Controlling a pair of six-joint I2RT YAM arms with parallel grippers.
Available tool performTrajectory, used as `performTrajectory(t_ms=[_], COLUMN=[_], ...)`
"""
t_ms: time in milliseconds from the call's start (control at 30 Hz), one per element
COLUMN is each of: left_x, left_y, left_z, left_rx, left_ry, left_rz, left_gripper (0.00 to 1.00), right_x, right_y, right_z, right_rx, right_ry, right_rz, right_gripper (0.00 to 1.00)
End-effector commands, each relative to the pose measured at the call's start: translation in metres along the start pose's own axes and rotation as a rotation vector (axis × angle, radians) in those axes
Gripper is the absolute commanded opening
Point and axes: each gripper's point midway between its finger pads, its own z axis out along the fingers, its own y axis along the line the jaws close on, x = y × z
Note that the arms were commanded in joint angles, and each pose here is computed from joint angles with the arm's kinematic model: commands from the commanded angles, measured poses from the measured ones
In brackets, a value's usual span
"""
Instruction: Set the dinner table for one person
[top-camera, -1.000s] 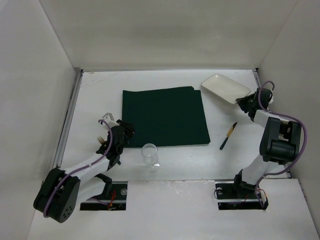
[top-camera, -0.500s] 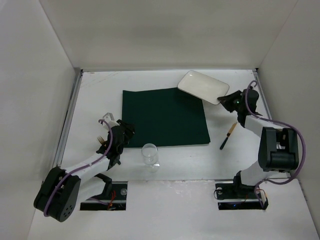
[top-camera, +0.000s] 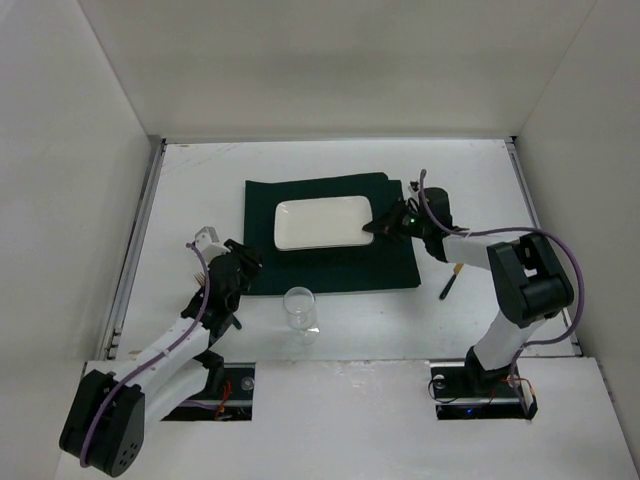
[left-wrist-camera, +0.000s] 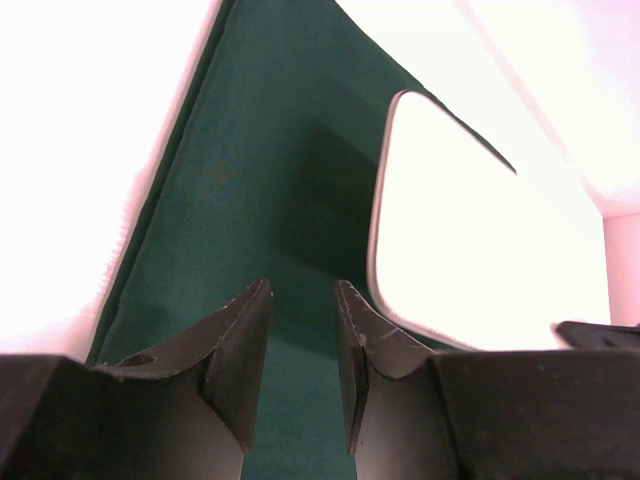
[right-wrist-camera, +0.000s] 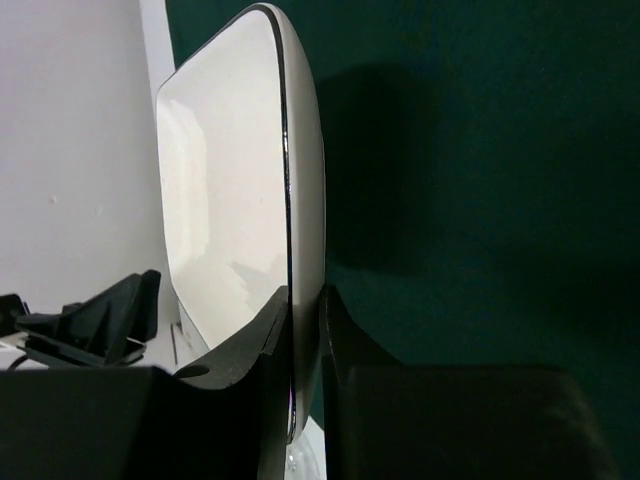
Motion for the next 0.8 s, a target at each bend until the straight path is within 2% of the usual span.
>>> performTrajectory(t_ms=[0, 467, 767], left_x=[-0.011, -0.006, -0.006], left_y=[0.000, 0.000, 0.001], left_z=[-0.002, 0.000, -0.001], left_rx=[-0.023, -0.036, -0.039], left_ry=[-0.020, 0.000, 0.002], left_rz=[0.000, 0.003, 0.009], left_gripper=[0.29, 0.29, 0.29], right_x=[-0.045, -0.021, -0.006], right_y=[0.096, 0.077, 0.079], right_z=[-0.007, 0.024, 0.017], right_rx=[-0.332, -0.309, -0.323], right_ry=[-0.101, -0.036, -0.016], right_rz=[-0.157, -0.112, -0.111], right_gripper=[0.04, 0.04, 0.04])
